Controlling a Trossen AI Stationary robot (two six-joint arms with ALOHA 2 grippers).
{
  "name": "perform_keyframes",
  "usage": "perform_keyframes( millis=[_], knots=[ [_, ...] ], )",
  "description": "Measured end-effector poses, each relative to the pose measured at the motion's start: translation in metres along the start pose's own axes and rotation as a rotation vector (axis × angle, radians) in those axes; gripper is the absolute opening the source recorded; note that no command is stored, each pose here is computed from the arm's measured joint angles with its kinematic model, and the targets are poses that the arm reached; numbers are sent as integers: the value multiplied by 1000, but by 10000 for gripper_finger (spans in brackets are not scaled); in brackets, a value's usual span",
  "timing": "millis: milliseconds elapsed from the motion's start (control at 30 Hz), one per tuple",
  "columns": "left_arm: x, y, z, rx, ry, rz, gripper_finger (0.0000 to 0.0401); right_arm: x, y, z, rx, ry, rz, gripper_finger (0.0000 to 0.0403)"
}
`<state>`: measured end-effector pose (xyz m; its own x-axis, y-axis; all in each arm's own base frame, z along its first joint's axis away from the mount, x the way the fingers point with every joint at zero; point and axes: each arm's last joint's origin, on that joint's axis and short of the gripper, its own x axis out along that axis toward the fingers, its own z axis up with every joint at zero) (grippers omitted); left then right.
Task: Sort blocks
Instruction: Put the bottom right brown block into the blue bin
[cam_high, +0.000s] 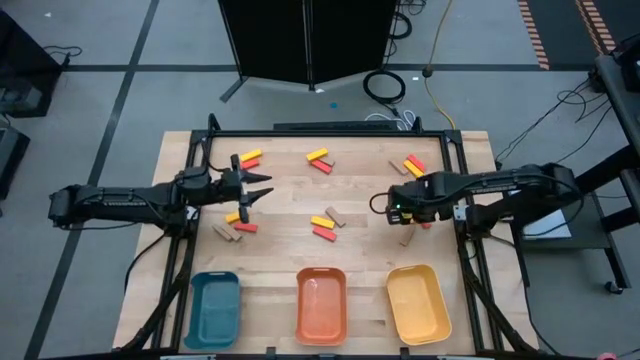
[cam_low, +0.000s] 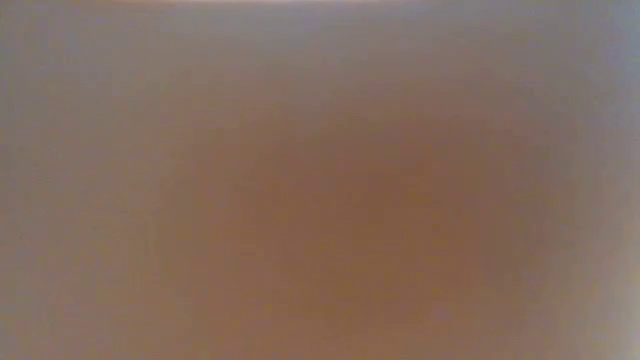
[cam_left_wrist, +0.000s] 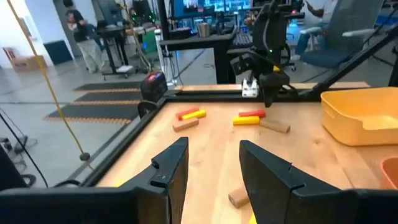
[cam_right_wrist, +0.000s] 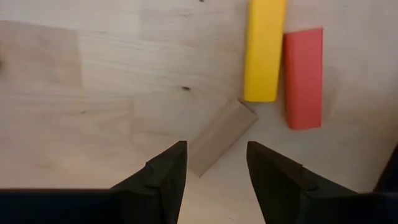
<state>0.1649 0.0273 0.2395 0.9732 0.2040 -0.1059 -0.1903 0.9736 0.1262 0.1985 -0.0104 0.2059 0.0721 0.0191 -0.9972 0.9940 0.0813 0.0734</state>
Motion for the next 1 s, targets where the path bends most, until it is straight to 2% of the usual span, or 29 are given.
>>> perform_keyframes(
  millis=[167, 567, 767, 1000],
  knots=[
    [0, -1, -7, 1, 74, -11, 141, 13, 7, -5, 79, 8, -65, 161],
    [-1, -2, -15, -3, 153, -21, 141, 43, 19, -11, 92, 32, -189, 161],
    [-1, -2, -15, -3, 150, -20, 141, 55, 19, -11, 70, 41, -201, 161],
    [-1, -2, -14, -3, 150, -20, 141, 80, 5, -13, 98, 68, -142, 160]
  ],
)
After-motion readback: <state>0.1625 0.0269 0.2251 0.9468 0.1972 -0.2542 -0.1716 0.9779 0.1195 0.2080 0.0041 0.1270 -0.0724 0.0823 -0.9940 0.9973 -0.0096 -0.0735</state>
